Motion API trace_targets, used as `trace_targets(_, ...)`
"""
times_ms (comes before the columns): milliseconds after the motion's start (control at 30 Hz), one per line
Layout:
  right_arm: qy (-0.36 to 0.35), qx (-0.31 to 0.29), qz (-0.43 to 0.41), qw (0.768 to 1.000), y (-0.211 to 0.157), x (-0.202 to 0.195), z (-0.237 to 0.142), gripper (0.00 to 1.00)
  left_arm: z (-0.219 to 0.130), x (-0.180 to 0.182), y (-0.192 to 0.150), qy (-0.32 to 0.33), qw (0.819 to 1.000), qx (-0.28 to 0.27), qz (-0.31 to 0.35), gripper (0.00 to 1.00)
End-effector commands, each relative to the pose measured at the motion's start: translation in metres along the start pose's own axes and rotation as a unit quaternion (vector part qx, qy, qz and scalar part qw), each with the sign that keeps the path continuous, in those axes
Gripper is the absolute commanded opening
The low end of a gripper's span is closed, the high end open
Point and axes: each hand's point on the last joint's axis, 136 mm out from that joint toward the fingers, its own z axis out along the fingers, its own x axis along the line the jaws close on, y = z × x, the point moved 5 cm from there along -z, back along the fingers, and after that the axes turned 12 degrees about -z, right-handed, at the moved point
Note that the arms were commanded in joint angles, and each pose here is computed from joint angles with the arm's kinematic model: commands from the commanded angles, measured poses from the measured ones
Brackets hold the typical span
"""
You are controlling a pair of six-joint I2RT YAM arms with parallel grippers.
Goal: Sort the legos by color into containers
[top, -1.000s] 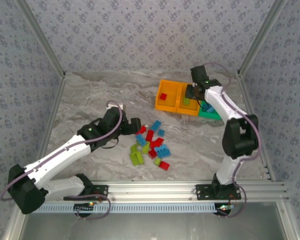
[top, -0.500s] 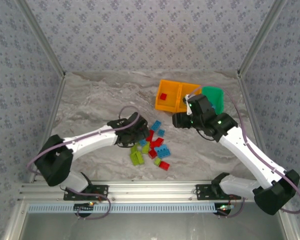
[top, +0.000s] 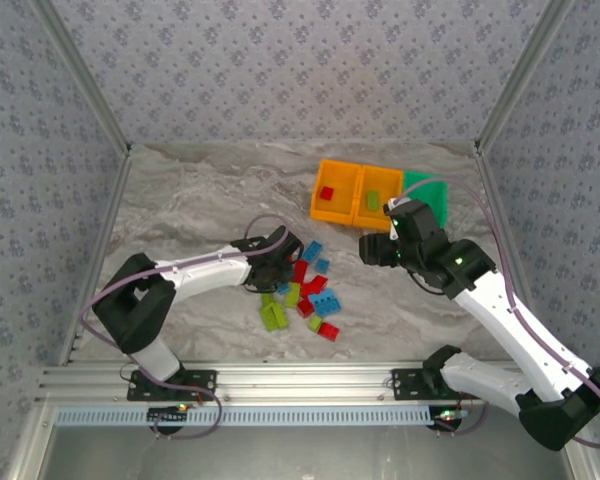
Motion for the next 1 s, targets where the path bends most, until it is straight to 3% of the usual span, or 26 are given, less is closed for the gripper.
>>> trace_targets(0, -0.008, 0.010, 0.009, 1.000, -0.008, -0.003, -0.003, 0.76, -0.012, -0.008, 0.005, -0.008, 1.000, -0.011, 0.004, 0.26)
trace_targets(133, 0.017, 0.003, 0.008, 1.000, -0.004, 0.003, -0.008, 0.76, -0.026, -0.016, 0.007, -0.024, 0.999, -0.010, 0.027, 0.18)
trace_targets(233, 0.051, -0.002, 0.003, 0.999, -0.005, 0.010, -0.016, 0.76, -0.055, -0.044, 0.007, -0.073, 0.994, -0.019, 0.079, 0.17)
trace_targets(333, 0.055, -0.003, 0.007, 0.998, -0.008, 0.009, -0.024, 0.76, -0.091, -0.095, 0.001, -0.153, 0.975, -0.029, 0.157, 0.17)
trace_targets(467, -0.026, -0.040, 0.039, 0.998, -0.009, -0.017, -0.053, 0.76, -0.113, -0.172, -0.015, -0.245, 0.937, -0.028, 0.250, 0.15)
trace_targets(633, -0.119, -0.106, 0.094, 0.983, -0.021, -0.051, -0.093, 0.76, -0.099, -0.259, -0.026, -0.322, 0.899, -0.061, 0.289, 0.15)
trace_targets(767, -0.124, -0.110, 0.104, 0.981, -0.028, -0.056, -0.102, 0.76, -0.074, -0.315, -0.035, -0.366, 0.874, -0.073, 0.312, 0.16)
trace_targets(967, -0.123, -0.098, 0.099, 0.982, -0.037, -0.056, -0.101, 0.76, -0.050, -0.364, -0.055, -0.428, 0.832, -0.085, 0.342, 0.19)
